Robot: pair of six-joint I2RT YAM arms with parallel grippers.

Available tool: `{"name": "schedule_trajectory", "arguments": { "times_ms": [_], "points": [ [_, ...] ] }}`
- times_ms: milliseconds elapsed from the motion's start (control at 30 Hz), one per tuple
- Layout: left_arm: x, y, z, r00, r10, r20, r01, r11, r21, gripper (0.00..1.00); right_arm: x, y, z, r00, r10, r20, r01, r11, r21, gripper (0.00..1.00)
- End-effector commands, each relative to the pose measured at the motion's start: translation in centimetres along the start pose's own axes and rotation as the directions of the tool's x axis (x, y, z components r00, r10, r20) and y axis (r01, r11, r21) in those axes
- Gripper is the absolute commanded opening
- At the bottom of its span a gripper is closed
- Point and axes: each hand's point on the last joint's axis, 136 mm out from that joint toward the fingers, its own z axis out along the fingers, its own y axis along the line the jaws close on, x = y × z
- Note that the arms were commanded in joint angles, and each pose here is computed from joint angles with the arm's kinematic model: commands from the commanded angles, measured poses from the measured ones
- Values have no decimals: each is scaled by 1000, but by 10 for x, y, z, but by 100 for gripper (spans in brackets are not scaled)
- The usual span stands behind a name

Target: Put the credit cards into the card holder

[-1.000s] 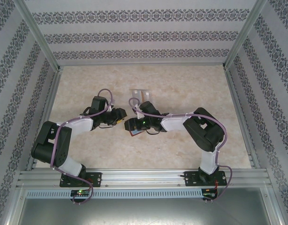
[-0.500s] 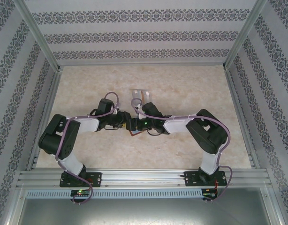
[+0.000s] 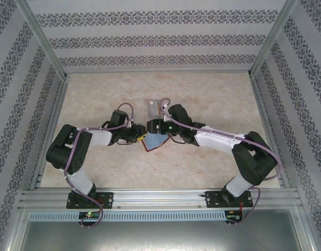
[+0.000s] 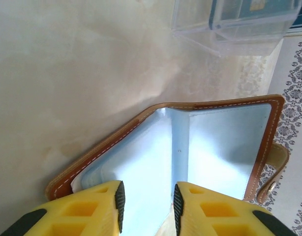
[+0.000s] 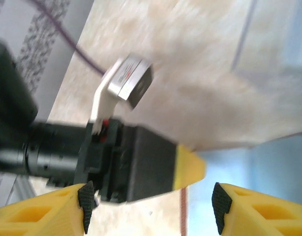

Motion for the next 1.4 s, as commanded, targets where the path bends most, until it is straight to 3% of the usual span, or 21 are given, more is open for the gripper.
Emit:
{"name": "schedule_trajectory", "arguments": {
  "times_ms": [0,233,400,633,1000,1233,1367],
  "points": [
    [-3,-21,-1,998,65,-3,-65,997,35,36,-30,-33,-16,999,-15,47,5,979,206,67],
    [-8,-35,-6,996,93,-4,-93,995,41,40,-69,-61,-13,998,-53,35,36,925,379,66],
    [-6,-34,-6,996,88,-10,-87,995,39,40,-76,-61,10,999,-40,12,33,929,370,67],
    [-5,-31,-4,997,78,-16,-78,996,37,41,-80,-81,39,998,-68,-20,69,889,453,66],
    [-4,-29,-3,997,75,-26,-74,997,32,41,-82,-64,66,999,-27,-24,34,920,391,68],
    [-2,-27,-4,997,74,-23,-74,997,27,41,-77,-78,75,999,29,-20,-18,907,422,73],
    [-1,-25,-5,997,74,-24,-73,997,17,41,-72,-69,86,998,50,-42,-32,932,360,73]
  ]
}}
